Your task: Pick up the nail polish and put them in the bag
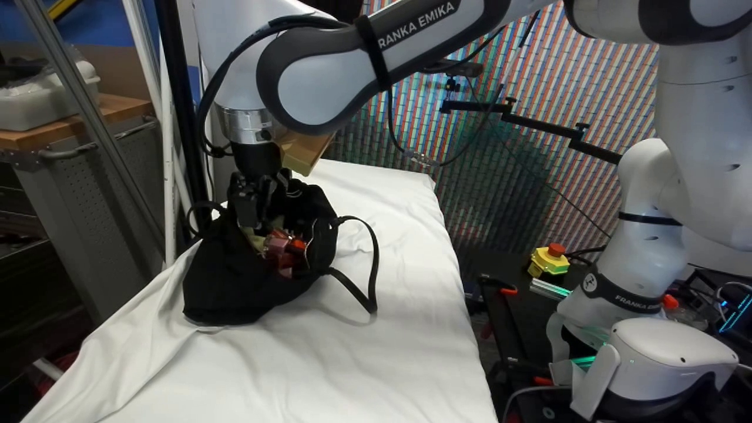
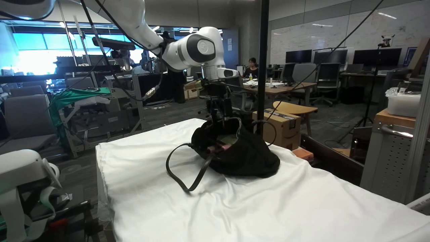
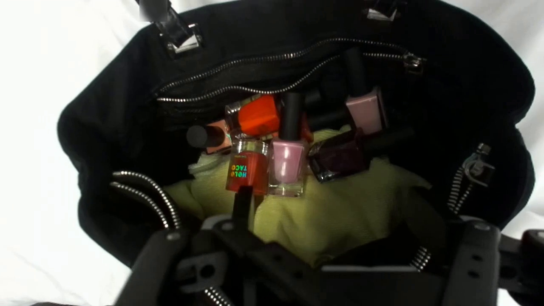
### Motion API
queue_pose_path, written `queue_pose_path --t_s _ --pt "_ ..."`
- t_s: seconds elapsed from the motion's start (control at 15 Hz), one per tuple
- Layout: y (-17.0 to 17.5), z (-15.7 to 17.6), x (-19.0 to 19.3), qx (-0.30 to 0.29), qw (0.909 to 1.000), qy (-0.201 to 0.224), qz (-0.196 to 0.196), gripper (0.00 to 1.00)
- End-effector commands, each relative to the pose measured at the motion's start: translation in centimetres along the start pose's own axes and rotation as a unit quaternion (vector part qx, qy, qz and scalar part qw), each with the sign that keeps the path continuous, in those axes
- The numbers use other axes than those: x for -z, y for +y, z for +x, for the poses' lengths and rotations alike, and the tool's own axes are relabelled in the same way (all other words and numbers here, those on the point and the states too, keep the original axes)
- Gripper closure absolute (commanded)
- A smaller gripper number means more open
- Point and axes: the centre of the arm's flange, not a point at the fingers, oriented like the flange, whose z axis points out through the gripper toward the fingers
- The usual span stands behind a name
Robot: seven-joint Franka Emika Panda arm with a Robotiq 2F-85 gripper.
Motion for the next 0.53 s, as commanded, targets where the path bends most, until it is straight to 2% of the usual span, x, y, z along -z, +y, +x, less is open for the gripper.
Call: queue_pose_path --t_s 0.0,0.27,0.47 --pt "0.6 -3.8 3.2 0.030 0.9991 -0.029 -0.011 0.00" --pt "0.3 -8.7 6.4 0.082 0.9930 -0.085 -0.009 0.00" --pt "-0.2 -13.0 9.3 0.112 0.9875 -0.110 -0.009 0.00"
